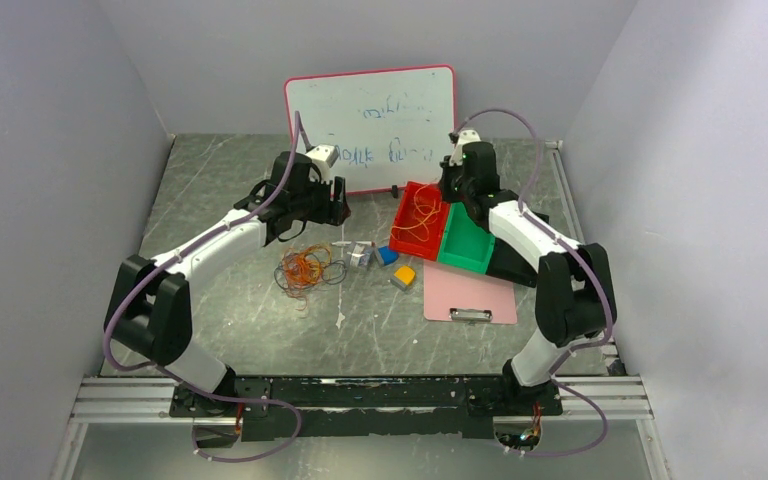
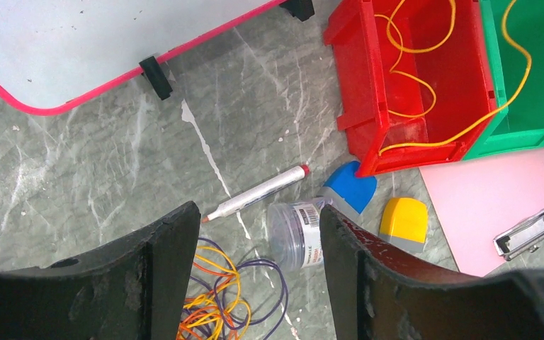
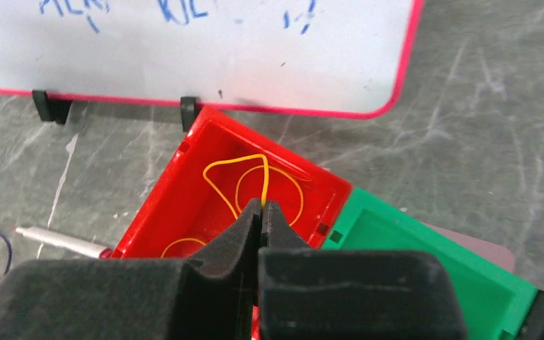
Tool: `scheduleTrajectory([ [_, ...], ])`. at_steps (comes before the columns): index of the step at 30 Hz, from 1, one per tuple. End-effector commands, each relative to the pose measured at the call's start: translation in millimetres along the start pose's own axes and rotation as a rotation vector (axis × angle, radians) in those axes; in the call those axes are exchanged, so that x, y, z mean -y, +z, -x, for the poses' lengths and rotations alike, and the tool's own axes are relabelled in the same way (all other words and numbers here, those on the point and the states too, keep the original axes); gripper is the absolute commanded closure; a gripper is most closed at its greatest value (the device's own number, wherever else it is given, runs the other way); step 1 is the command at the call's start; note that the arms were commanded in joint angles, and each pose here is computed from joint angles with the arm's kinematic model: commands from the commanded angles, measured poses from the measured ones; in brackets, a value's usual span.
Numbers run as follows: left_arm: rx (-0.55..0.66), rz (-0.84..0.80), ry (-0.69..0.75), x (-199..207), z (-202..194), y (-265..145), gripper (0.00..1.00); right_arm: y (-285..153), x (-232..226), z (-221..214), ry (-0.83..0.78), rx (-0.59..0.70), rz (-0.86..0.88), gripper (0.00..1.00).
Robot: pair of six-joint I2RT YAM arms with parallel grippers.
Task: Untangle the cables
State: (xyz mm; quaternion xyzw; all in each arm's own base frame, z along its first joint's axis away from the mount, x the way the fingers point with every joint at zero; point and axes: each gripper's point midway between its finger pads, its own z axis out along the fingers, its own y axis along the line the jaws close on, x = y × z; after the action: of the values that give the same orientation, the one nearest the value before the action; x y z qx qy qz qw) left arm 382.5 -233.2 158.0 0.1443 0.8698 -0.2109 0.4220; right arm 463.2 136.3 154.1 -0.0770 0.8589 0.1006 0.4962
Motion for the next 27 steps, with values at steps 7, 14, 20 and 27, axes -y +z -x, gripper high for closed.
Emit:
scheduleTrajectory([
  [7, 0.006, 0.013, 0.005, -3, 8, 3, 0.33, 23, -16, -34, -0.015, -0.129, 0.087, 0.80],
  [14, 0.002, 0.013, 0.003, -3, 7, 4, 0.33, 11, -9, -3, -0.008, -0.035, 0.032, 0.56],
  [20, 0.002, 0.007, 0.000, -2, 7, 5, 0.33, -5, -16, 17, -0.017, 0.011, 0.063, 0.42],
  [27, 0.004, 0.006, -0.004, -2, 8, 4, 0.33, -21, -39, 4, -0.007, -0.064, 0.159, 0.43],
])
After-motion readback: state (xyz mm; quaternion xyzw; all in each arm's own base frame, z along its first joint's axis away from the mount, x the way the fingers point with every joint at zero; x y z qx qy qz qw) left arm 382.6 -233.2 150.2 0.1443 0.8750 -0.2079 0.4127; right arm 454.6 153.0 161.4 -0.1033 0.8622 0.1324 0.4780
